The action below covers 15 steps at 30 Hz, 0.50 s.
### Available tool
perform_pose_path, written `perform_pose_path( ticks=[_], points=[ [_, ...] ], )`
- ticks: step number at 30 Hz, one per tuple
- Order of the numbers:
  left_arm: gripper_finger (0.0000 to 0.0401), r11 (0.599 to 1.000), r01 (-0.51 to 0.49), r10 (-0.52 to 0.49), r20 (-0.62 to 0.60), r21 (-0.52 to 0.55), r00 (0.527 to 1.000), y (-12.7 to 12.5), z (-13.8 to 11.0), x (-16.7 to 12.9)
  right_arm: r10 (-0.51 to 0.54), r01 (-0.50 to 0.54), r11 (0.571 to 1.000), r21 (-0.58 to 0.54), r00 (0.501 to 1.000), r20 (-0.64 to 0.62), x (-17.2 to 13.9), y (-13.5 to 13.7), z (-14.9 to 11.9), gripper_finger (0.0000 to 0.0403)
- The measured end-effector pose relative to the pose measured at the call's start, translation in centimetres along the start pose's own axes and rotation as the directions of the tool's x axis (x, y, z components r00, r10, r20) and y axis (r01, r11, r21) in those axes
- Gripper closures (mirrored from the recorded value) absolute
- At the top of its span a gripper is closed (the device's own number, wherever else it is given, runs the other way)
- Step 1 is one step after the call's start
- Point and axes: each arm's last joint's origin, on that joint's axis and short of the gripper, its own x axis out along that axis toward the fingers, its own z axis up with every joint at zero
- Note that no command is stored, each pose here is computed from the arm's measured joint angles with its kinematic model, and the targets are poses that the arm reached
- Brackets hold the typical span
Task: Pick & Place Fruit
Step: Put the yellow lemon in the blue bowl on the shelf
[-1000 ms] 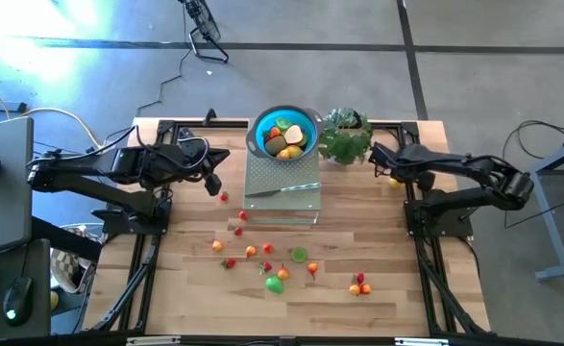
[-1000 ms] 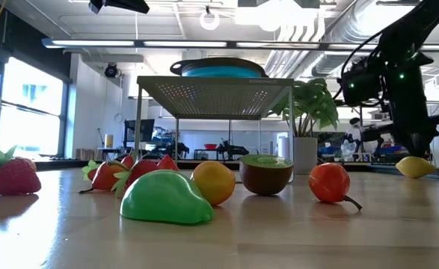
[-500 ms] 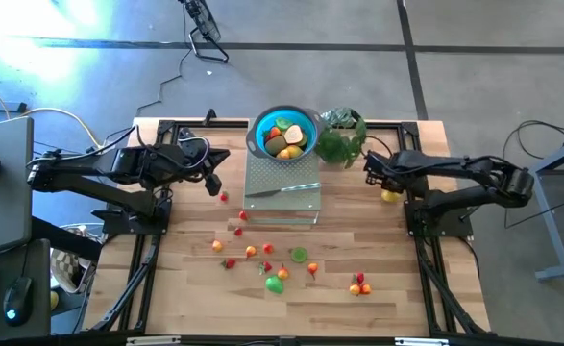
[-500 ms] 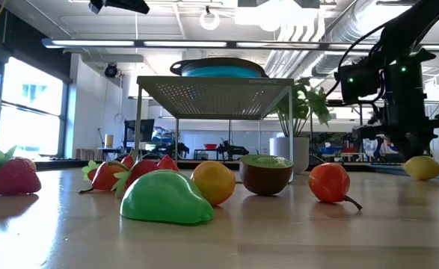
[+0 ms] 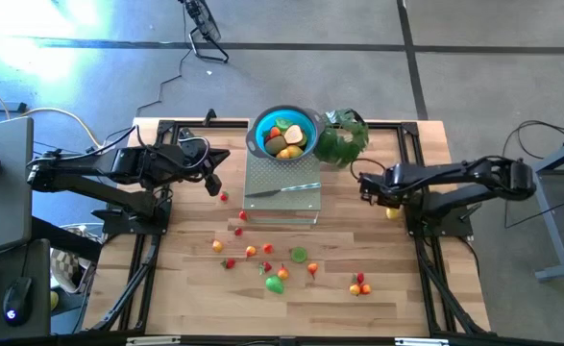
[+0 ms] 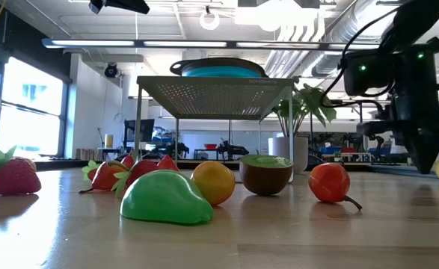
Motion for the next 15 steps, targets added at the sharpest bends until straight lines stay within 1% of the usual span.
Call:
perform_pose_path(
  ticks=[7,11,15],
  points=[
    [0.0387,1.0,0.0,0.0,0.0,0.0,1.0,0.0,0.0,0.0,0.012,-0.012,0.999,-0.033,1.0,0.009,-0.5,0.0,-1.5,0.04],
    [0.0387,1.0,0.0,0.0,0.0,0.0,1.0,0.0,0.0,0.0,0.032,-0.028,0.997,-0.076,0.998,0.051,-2.4,0.6,-2.0,0.04],
    [0.0387,1.0,0.0,0.0,0.0,0.0,1.0,0.0,0.0,0.0,-0.01,0.021,0.994,-0.107,0.994,0.106,-4.5,0.5,-2.0,0.04]
  ],
)
